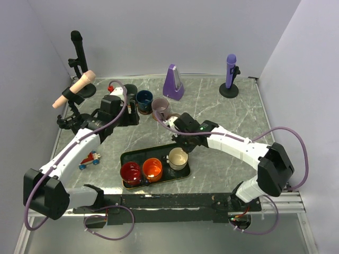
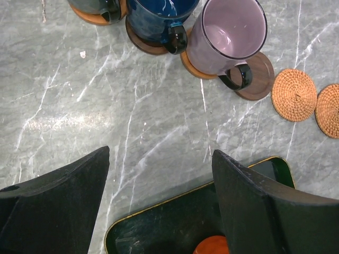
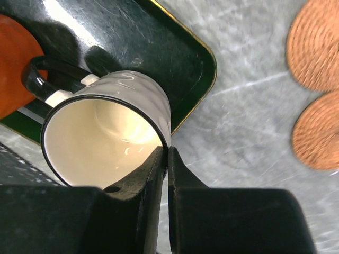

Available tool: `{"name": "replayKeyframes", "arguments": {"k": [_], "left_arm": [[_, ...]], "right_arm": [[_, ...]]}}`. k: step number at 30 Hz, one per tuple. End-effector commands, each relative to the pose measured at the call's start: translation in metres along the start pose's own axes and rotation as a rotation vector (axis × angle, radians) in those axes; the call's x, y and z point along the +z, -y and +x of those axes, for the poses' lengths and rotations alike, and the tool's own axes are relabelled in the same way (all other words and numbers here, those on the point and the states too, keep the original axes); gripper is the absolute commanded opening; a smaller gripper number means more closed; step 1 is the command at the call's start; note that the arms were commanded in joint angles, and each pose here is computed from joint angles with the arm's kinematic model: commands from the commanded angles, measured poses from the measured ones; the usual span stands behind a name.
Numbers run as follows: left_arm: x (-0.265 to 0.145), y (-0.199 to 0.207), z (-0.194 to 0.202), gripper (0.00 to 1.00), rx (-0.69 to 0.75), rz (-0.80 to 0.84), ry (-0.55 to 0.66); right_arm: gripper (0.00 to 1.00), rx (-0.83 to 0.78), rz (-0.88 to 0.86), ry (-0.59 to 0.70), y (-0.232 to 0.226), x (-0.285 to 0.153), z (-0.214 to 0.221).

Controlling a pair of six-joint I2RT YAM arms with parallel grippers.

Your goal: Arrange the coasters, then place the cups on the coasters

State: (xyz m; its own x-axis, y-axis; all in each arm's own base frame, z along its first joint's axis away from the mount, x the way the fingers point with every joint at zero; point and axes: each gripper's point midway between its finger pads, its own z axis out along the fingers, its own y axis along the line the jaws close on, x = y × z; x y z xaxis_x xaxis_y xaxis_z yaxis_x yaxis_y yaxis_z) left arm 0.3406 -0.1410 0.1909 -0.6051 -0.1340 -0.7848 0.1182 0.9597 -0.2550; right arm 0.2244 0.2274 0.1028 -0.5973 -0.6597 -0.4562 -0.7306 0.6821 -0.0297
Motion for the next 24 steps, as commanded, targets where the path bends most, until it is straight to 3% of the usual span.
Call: {"name": "replayKeyframes", "arguments": {"k": [1,7,15,19,24], "left_arm": [[-0.004,0.003,-0.011,0.82,0.015,0.027,0.051],[-0.005,0.002,-0.005,0.82,0.022,0.038,0.05],[-0.009,-0.002,0.006,0.83,-0.014,0.024,0.031],[-0.011,-0.001,0.004,0.85,-0.035,0.024,0.039],[-0.016,-0.009,-0.007,0.93,-0.047,-0.023,0.09]], "right_arm": [[0.12,-0.17,0.041,0.07,0.006,-0.006,-0.033],[0.25,-0.223,0.08,0.122,0.003,-0.009,-0.044],[0.65,-0.015,0.183,0.233,0.016,-0.038,-0.042],[0.73,0.132,0.201,0.303,0.018,-0.059,-0.04],[0.73,0.332,0.22,0.353,0.021,-0.073,-0.035]]}}
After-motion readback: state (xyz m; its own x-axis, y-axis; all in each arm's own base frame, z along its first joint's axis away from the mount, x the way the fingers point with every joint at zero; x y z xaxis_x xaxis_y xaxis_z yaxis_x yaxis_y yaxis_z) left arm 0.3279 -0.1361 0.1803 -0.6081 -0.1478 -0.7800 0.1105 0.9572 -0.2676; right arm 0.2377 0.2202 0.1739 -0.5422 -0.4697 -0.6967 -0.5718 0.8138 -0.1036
